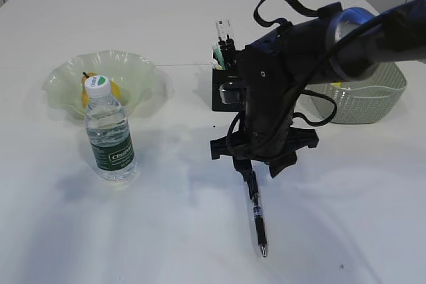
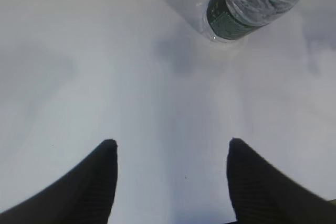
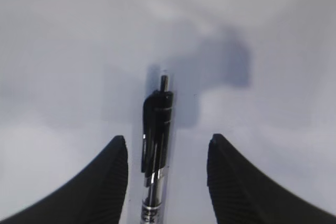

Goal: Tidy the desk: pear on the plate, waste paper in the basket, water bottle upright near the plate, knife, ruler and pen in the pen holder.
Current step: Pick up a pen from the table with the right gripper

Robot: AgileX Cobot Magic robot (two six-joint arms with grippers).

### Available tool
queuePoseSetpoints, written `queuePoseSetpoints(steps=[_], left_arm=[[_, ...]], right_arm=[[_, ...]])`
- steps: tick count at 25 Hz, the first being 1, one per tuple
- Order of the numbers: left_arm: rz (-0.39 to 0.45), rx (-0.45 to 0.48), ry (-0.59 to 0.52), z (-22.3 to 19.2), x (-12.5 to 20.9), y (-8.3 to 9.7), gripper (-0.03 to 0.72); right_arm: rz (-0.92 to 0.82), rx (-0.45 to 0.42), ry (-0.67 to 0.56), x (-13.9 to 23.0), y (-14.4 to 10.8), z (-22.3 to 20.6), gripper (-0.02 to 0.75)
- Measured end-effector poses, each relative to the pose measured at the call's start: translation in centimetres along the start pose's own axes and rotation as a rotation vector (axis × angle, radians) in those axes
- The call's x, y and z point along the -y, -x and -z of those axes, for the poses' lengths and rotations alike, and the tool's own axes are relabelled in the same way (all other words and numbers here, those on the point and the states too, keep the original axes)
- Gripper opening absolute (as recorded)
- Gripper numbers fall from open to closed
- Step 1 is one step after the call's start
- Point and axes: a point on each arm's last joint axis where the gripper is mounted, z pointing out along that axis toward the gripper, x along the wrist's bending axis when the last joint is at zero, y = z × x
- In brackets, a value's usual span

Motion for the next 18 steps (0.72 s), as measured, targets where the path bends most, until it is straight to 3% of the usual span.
queuePoseSetpoints(steps=[18], left_arm=[[0.0,0.0,0.016,0.0,-0.1,0.0,0.465]], right_arm=[[0.029,0.003,-0.077,0.6,-0.2,-1.6,0.37]])
